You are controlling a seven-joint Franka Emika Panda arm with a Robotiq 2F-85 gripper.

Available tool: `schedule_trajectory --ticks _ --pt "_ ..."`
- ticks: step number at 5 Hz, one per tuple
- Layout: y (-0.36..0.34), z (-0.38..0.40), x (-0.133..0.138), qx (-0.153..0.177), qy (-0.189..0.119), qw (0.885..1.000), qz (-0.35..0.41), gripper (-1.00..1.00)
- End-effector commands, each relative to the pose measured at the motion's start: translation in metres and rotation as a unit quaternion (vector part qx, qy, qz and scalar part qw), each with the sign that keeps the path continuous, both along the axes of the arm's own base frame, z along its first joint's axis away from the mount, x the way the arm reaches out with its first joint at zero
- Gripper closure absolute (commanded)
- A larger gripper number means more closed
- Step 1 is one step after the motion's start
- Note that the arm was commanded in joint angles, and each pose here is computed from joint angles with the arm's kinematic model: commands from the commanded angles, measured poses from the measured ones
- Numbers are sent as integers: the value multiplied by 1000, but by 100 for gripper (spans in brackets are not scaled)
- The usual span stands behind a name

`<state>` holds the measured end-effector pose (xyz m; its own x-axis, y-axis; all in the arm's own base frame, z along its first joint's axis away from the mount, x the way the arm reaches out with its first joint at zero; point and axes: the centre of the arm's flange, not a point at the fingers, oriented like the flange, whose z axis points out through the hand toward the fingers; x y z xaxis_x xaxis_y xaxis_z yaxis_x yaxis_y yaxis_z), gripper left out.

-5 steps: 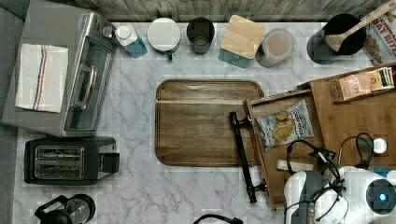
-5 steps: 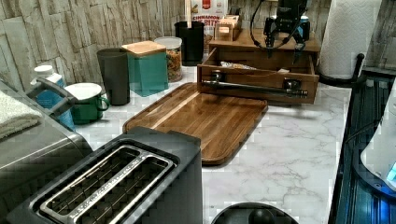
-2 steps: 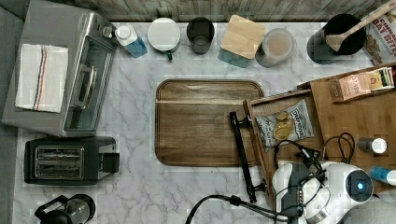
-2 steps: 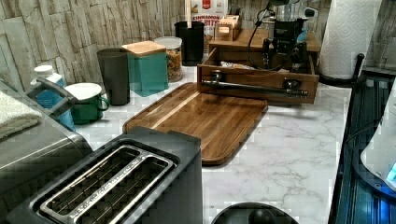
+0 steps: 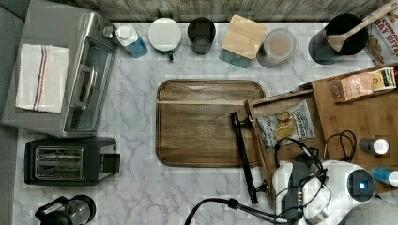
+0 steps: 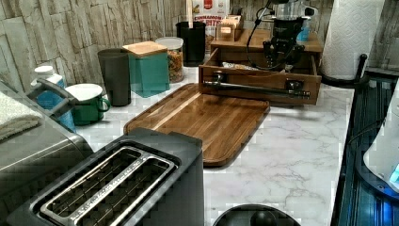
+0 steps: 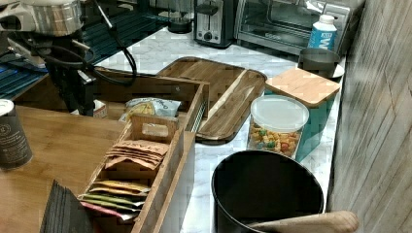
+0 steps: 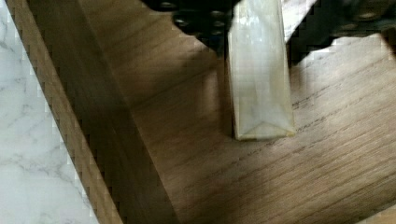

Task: Pick up the butter.

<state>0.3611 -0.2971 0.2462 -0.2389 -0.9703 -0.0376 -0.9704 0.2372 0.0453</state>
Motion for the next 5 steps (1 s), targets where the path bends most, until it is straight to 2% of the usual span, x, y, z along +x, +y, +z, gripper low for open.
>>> schedule_trajectory --ticks 1,2,3,4,5 --pt "8 20 5 -18 -4 999 -43 100" --pt "12 31 8 -39 -11 999 -30 100" --pt "31 55 11 -94 -42 995 -21 100" --pt "44 85 22 -99 -59 993 -11 100" --pt "51 117 26 -96 -49 994 -5 100"
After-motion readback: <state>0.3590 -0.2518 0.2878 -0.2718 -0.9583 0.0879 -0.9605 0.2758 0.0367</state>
